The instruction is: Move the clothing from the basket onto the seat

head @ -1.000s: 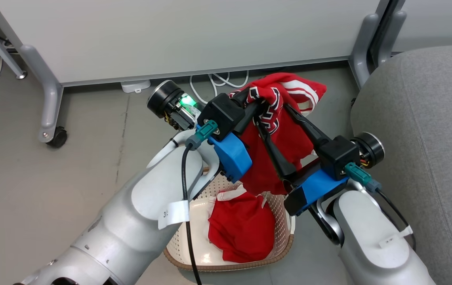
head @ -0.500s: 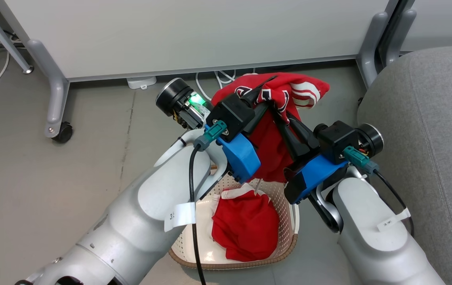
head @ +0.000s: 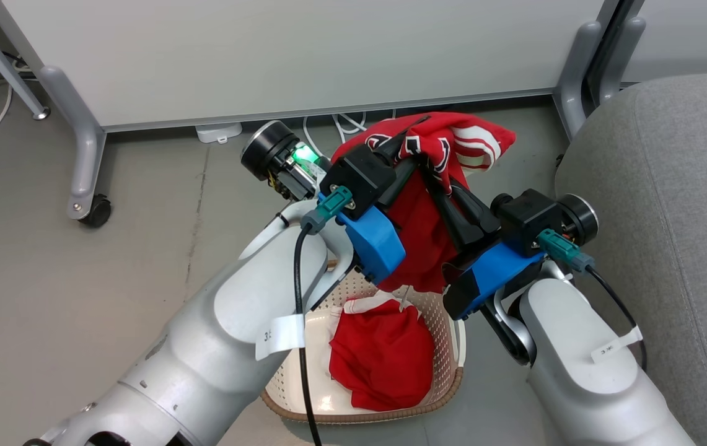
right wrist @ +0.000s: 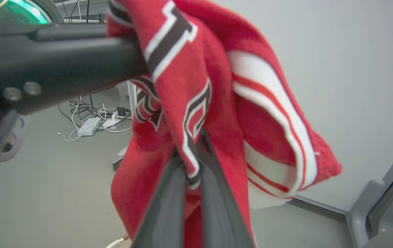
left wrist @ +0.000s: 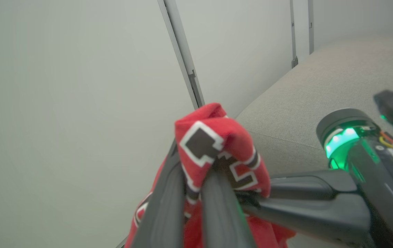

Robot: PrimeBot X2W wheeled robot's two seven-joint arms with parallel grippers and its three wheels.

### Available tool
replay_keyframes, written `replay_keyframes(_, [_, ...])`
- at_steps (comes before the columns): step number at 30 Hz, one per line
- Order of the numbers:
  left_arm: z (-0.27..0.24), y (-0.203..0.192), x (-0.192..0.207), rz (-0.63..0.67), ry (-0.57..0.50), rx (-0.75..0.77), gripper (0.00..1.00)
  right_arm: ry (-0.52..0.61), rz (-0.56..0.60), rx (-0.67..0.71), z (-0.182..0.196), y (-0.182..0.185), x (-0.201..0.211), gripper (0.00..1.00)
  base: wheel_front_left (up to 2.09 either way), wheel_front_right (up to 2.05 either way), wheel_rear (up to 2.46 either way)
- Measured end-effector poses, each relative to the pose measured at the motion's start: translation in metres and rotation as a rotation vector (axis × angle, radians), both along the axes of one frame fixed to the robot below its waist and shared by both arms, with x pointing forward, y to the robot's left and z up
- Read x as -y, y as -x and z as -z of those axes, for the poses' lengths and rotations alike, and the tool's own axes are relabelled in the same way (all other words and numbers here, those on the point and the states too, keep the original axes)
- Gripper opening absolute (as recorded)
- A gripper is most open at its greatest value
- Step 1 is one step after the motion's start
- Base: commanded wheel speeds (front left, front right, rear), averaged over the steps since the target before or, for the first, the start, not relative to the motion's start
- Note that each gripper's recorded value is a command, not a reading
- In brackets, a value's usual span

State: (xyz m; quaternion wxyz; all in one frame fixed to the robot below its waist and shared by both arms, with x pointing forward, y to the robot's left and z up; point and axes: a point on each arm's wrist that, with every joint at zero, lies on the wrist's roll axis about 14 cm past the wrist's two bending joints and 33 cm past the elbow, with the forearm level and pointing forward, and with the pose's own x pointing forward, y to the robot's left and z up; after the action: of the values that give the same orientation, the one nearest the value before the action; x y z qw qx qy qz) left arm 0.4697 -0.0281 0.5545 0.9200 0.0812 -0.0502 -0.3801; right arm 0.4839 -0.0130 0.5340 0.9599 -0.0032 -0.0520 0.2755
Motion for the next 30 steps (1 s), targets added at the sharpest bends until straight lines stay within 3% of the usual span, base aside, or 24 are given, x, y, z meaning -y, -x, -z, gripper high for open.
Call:
replay_keyframes(1, [-0.001,0.000,0.000,-0.002,-0.001,0.004,0.87,-0.005,0.000,0.001,-0.001,0.000,0.000,0.00,0.00,0.00,0.00])
replay_keyframes(2, [-0.001,-0.001,0.000,-0.004,0.002,0.004,1.00,-0.010,0.001,0.001,-0.002,0.000,0.000,0.00,0.00,0.00,0.00])
replay_keyframes(17, [0.010,-0.002,0.000,-0.005,-0.009,-0.014,1.00,-0.035,0.058,0.020,-0.009,-0.008,0.019,0.00,0.00,0.00,0.00])
replay_keyframes(30, [0.025,0.003,0.030,0.076,0.035,-0.047,1.00,-0.031,0.273,0.058,-0.015,-0.018,0.097,0.00,0.00,0.00,0.00])
